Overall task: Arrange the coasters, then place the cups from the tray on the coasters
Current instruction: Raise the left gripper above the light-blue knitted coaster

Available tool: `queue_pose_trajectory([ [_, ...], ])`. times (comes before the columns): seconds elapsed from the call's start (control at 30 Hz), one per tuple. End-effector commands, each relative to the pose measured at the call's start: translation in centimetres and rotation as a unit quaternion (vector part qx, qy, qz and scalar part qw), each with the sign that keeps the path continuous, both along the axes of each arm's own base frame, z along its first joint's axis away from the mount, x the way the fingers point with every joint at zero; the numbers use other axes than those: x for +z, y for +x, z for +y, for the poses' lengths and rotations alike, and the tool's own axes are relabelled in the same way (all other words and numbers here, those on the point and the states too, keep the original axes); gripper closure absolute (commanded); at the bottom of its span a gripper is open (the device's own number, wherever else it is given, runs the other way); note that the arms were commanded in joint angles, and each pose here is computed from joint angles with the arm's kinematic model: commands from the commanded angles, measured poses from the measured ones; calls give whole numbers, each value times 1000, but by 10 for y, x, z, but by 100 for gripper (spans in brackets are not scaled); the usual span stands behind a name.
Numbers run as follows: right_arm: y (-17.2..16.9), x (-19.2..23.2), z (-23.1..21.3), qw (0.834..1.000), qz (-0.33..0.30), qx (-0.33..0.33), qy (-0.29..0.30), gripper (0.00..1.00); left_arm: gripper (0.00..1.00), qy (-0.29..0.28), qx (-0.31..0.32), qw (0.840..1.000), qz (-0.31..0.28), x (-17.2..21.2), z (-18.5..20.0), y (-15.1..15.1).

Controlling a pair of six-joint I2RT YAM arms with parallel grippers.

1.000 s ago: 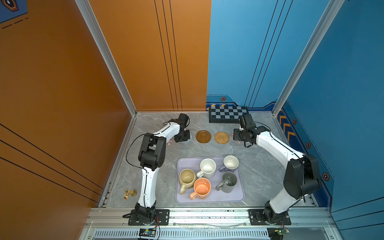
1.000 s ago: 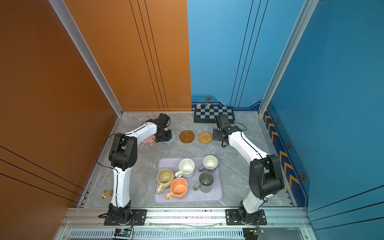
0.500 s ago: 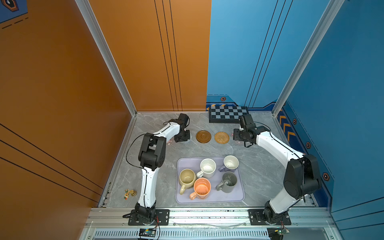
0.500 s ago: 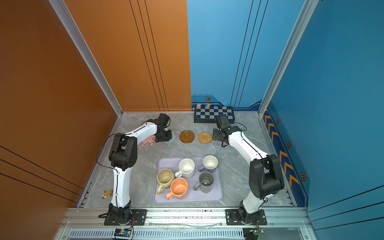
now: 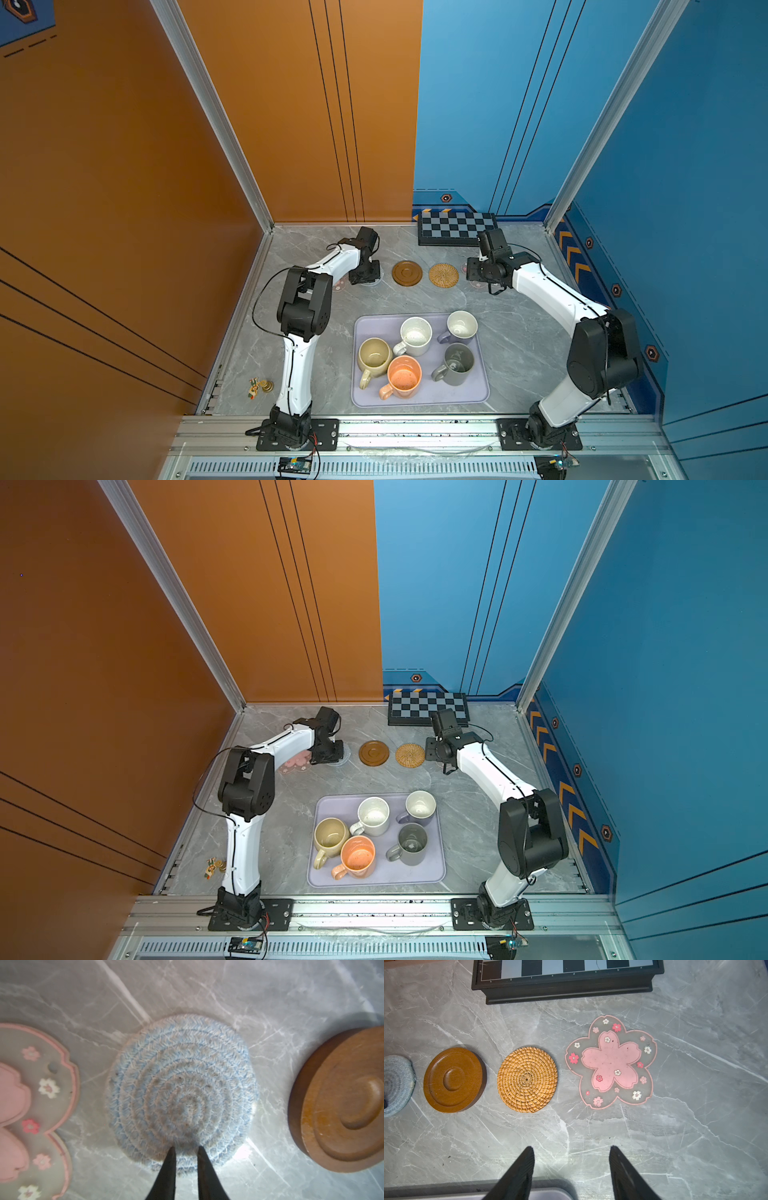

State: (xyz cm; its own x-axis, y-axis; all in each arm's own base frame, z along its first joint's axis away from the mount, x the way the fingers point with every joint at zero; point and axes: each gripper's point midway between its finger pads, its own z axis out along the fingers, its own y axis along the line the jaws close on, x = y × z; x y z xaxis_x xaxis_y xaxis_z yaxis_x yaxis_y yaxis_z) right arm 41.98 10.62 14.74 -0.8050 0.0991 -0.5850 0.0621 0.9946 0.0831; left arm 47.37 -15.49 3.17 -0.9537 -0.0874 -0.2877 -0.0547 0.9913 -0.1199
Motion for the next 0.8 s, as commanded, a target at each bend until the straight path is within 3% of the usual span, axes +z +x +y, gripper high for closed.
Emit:
queue_pose_trajectory([
  [0.0,-6,2,-8,1000,4,-12,-10,40,79,13,-3,1000,20,5,2,-15],
  [0.77,-10,13,-11,1000,-8,-12,-9,39,74,-9,-8,999,-37,64,-2,-11],
])
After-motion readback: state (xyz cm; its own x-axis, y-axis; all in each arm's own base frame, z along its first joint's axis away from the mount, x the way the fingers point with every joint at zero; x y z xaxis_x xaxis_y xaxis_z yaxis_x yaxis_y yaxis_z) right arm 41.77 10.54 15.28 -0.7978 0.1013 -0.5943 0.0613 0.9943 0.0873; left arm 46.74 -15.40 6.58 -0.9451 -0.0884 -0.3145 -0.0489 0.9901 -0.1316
